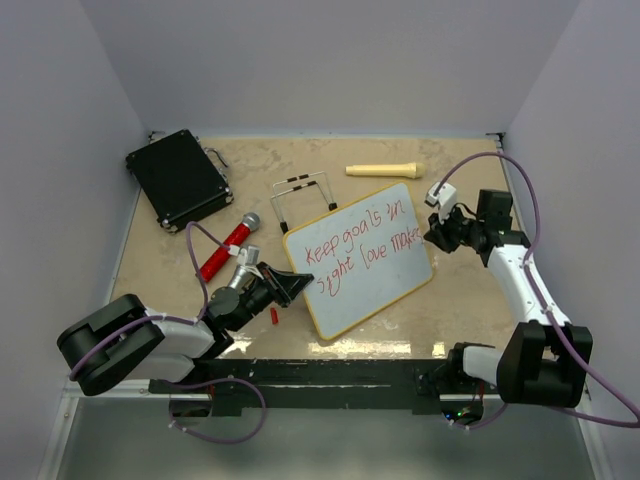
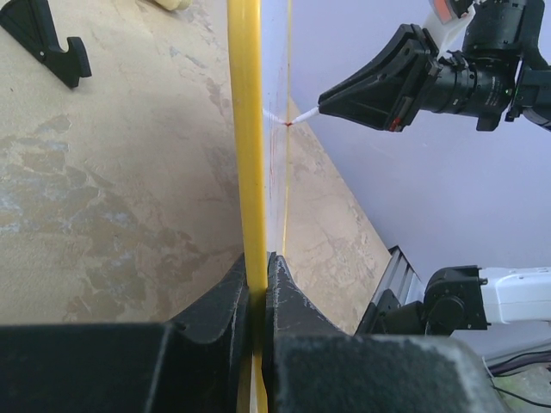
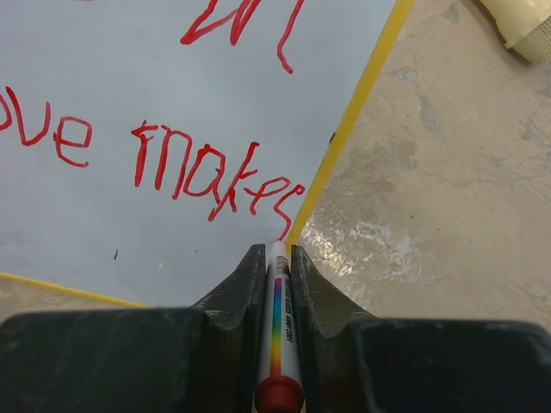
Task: Write a sentence on the whiteboard
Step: Write a sentence on the whiteboard, then place the whiteboard on the whiteboard stand.
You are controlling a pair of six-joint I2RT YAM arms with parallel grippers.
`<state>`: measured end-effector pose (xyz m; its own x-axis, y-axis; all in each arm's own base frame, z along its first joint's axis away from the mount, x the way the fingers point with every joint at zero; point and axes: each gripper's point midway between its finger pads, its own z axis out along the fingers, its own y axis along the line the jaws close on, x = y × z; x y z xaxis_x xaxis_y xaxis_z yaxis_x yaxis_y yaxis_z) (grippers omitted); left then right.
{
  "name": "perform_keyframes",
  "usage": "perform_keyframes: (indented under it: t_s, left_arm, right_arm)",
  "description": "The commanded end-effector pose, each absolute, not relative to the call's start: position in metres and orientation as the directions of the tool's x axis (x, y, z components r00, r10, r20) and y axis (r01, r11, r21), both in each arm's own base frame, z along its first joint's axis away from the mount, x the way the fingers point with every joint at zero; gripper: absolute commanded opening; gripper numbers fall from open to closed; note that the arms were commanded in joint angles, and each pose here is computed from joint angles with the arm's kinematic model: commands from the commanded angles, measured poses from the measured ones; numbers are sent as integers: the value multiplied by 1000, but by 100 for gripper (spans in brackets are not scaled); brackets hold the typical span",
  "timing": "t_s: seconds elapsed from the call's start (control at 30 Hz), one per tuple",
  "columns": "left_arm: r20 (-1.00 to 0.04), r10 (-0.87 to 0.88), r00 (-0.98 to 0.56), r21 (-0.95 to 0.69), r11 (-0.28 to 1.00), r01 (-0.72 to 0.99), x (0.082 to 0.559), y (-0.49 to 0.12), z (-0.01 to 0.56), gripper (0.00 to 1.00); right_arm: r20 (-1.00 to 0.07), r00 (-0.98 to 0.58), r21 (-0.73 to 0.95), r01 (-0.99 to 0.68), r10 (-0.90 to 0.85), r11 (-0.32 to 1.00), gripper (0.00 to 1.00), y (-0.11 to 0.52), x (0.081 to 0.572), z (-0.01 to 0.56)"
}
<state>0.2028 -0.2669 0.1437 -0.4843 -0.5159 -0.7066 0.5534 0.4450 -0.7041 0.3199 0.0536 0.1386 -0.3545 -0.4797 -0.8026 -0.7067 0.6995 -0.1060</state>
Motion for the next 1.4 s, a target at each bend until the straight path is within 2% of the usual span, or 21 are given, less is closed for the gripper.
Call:
perform_keyframes:
  t_s: [0.0,0.3,0.47,0.6,0.77,1.17,1.37]
  left_arm:
    - [-766,-451,-458,-638,451,624,187,-262,135,0]
    - [-767,-445,-462,-639,463,615,188,-261,132,0]
    - [-770,-441,-461,-636,477,607,190,-259,128,0]
    - [-789,-429,-441,-613,489,620,192,-257,130,0]
    - [-841,-396,-369,-537,532,655,204,-258,147,0]
    - [-901,-323,-291,-434,638,636,251,-237,197,0]
    - [-916,-314,-251,-398,630,667,269,-240,239,0]
  right_arm:
    - [-802,-338,-83,-753,-492,653,0,62,314,139]
    - [-867,-213,-115,-795,-451,596,0,80,306,183]
    - [-892,-91,-219,-770,-442,600,0,84,289,246]
    - [-916,-20,-239,-775,-401,585,0,94,269,280]
    - [-951,20,-198,-805,-309,559,0,108,251,278]
    - [-929,174,-282,-904,-327,320,0,129,196,267]
    - [-922,202,-301,-909,-330,287,0,132,186,266]
